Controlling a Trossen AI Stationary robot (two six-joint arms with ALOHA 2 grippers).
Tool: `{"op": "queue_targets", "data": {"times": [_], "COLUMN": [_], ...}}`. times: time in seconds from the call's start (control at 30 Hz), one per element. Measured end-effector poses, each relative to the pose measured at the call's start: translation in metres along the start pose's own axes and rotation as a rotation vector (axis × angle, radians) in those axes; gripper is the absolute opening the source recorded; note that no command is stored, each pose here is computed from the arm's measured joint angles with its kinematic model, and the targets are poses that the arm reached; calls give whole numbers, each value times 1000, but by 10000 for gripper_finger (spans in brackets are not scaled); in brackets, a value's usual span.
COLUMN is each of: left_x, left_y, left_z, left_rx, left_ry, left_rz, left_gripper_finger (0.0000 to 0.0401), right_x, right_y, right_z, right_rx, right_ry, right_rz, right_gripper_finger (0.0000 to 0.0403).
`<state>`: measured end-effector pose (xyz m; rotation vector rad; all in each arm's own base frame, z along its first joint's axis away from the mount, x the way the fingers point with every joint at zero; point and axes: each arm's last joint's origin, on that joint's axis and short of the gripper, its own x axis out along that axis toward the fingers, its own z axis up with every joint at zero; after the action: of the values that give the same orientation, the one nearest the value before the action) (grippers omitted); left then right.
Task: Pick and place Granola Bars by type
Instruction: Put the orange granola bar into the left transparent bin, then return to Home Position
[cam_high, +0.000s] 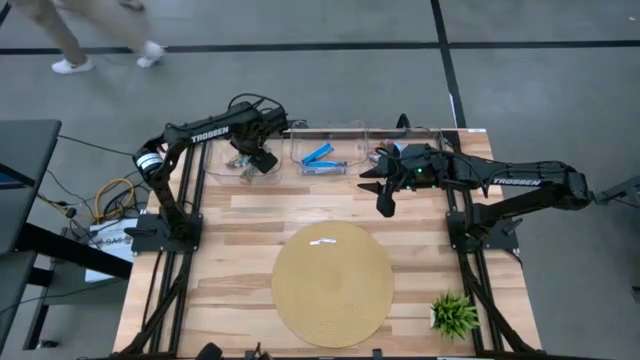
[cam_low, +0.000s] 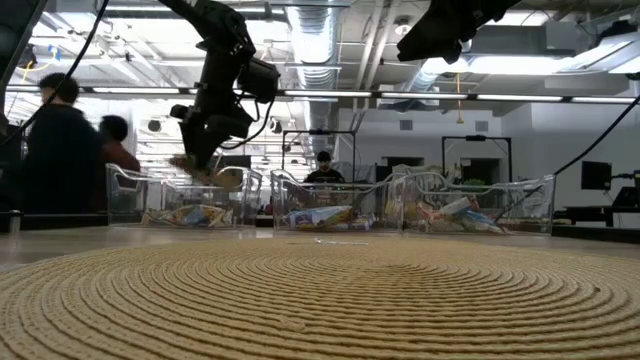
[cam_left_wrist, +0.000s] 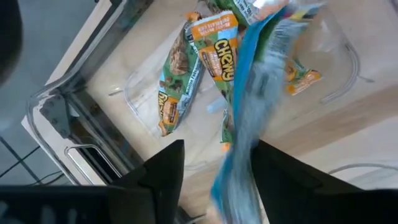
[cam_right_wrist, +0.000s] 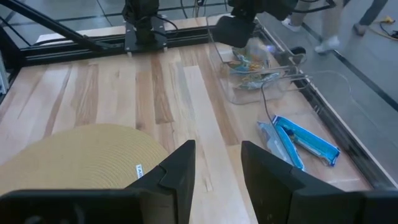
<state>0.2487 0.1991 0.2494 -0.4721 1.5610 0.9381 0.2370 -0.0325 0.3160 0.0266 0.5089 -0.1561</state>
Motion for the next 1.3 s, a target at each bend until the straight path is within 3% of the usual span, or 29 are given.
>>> {"op": "queue_targets", "data": {"times": [0.4, 0.57, 0.7, 0.83, 0.97, 1.13, 1.3], "left_x": [-6, -28, -52, -78, -99, -113, -111], "left_y": [3, 12, 21, 27, 32, 41, 49], "left_z": [1, -5, -17, -32, -51, -80, -112], "left_rx": [11, -84, -137, -74, 43, 91, 92], "left_ry": [-71, -193, -312, -445, -584, -820, -984], "left_rz": [32, -7, -57, -114, -247, -478, -614], "left_gripper_finger": [178, 178, 178, 178, 178, 178, 178], "right_x": [0, 0, 0, 0, -4, -18, -34], "right_y": [0, 0, 4, 5, 11, 14, 17], "right_z": [0, 0, 1, 1, -3, -23, -38], "right_rx": [0, 4, 94, 71, -19, -57, -43], "right_ry": [0, 0, -8, -5, 33, 62, -127], "right_rz": [2, 2, 15, 24, 43, 66, 177], "right_gripper_finger": [123, 123, 123, 123, 123, 123, 123]}}
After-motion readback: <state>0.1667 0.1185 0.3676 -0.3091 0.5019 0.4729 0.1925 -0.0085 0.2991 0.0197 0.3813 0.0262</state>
